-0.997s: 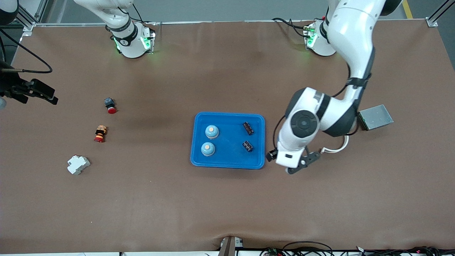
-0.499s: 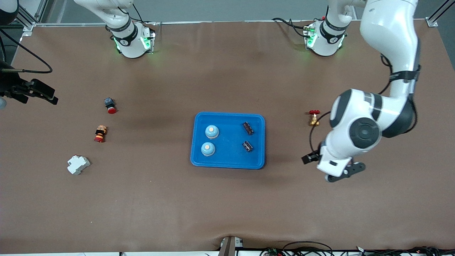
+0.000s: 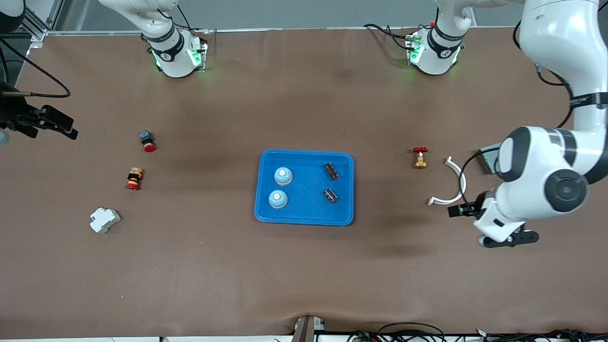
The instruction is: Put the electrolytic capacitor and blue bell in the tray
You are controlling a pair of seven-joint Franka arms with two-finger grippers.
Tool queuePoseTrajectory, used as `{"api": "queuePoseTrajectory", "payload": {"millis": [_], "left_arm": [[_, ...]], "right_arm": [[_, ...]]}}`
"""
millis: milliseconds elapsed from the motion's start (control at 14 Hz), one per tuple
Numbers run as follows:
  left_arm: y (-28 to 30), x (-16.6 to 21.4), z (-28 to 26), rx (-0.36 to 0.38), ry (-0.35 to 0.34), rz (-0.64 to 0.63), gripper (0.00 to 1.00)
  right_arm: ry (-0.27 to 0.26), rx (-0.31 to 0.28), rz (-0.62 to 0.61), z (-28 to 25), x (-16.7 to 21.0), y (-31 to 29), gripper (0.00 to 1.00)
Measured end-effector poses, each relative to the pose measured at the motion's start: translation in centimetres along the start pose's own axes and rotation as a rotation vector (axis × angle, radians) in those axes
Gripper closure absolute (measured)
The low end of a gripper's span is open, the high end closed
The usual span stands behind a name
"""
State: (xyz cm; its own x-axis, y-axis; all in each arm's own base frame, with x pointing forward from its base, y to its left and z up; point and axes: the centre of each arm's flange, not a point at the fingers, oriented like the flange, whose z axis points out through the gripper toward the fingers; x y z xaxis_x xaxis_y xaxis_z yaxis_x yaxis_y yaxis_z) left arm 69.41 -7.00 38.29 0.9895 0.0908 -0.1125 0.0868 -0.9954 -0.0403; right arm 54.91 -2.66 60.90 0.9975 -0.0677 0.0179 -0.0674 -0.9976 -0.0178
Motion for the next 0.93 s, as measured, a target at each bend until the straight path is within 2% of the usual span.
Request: {"api": "queuePoseTrajectory", "payload": {"millis": [214, 570, 926], "left_arm": [[-2.7, -0.9, -2.9, -0.006, -0.007, 0.024, 0.0], [-3.1, -3.4, -10.7, -0.015, 0.098, 0.024, 0.0], [-3.7, -7.6, -18.6, -0.021, 0.199, 0.023, 0.0]], "right_arm": [[0.002, 0.0, 0.005, 0.0, 0.0, 0.2, 0.0], [0.005, 0.0, 0.007, -0.2, -0.1, 0.4, 0.0], [0.008, 0.0, 0.009, -0.4, -0.2, 0.5, 0.0]]}}
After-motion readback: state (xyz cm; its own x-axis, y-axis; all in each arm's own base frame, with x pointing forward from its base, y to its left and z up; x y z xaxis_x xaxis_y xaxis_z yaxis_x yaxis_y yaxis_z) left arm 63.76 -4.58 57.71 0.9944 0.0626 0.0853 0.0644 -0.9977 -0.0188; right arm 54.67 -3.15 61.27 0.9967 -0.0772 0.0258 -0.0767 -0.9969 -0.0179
